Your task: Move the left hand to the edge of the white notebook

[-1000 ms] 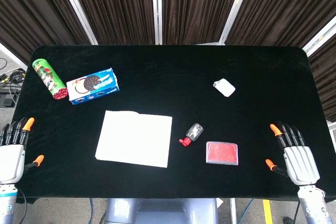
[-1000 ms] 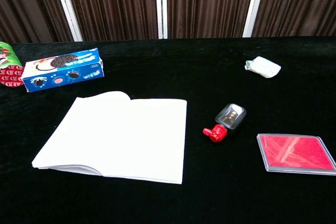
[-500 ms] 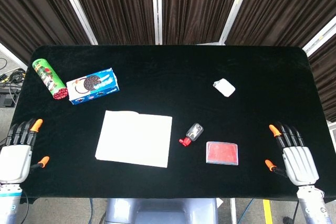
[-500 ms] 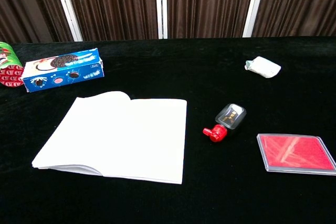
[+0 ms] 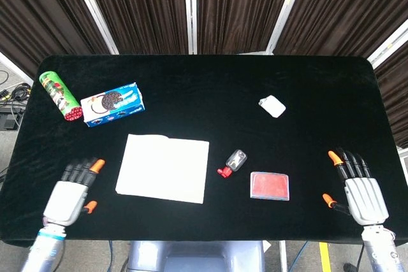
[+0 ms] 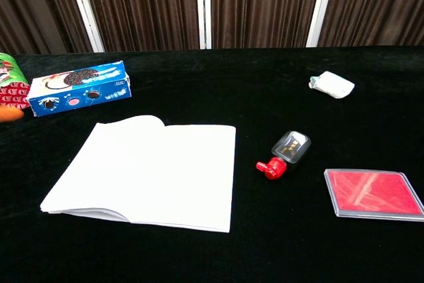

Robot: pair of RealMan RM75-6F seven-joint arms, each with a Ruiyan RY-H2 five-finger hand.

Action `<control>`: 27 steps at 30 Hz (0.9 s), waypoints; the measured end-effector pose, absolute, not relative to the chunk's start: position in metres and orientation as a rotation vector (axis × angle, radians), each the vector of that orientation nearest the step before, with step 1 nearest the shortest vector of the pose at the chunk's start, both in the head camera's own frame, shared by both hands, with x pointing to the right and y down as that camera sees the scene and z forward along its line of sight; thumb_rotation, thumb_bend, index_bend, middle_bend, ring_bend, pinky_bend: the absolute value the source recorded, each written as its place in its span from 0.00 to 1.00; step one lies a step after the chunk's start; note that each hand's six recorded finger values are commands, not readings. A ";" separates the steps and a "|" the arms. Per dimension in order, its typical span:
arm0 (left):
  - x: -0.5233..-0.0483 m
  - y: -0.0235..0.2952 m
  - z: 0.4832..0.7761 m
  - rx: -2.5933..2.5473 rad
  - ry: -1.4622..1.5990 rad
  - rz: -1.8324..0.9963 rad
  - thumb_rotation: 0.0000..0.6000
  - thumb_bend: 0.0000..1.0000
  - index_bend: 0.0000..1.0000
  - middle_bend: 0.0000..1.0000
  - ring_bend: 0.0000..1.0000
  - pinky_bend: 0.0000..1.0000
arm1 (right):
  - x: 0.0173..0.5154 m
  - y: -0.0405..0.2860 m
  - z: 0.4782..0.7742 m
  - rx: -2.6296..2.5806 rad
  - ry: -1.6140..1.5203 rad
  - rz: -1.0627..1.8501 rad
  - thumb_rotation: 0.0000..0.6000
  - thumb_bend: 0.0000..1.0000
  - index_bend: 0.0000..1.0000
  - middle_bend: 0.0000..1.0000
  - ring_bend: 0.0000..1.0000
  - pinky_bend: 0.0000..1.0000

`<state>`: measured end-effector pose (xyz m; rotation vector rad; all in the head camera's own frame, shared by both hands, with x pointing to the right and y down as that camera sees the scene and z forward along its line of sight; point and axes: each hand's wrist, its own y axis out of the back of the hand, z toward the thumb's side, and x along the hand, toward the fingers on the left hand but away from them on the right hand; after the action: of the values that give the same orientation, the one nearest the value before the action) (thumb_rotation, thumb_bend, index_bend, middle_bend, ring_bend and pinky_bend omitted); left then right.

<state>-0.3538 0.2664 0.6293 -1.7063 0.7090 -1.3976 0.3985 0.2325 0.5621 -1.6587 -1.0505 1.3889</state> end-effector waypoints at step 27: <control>-0.283 0.266 0.708 -1.767 0.546 -1.372 1.00 0.34 0.00 0.00 0.00 0.00 | 0.400 0.232 0.563 -1.675 -1.064 1.388 1.00 0.08 0.00 0.00 0.00 0.00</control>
<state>-0.2833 0.2660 0.7077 -1.7675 0.5456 -1.3722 0.3998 0.2317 0.5632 -1.6754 -1.0636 1.3883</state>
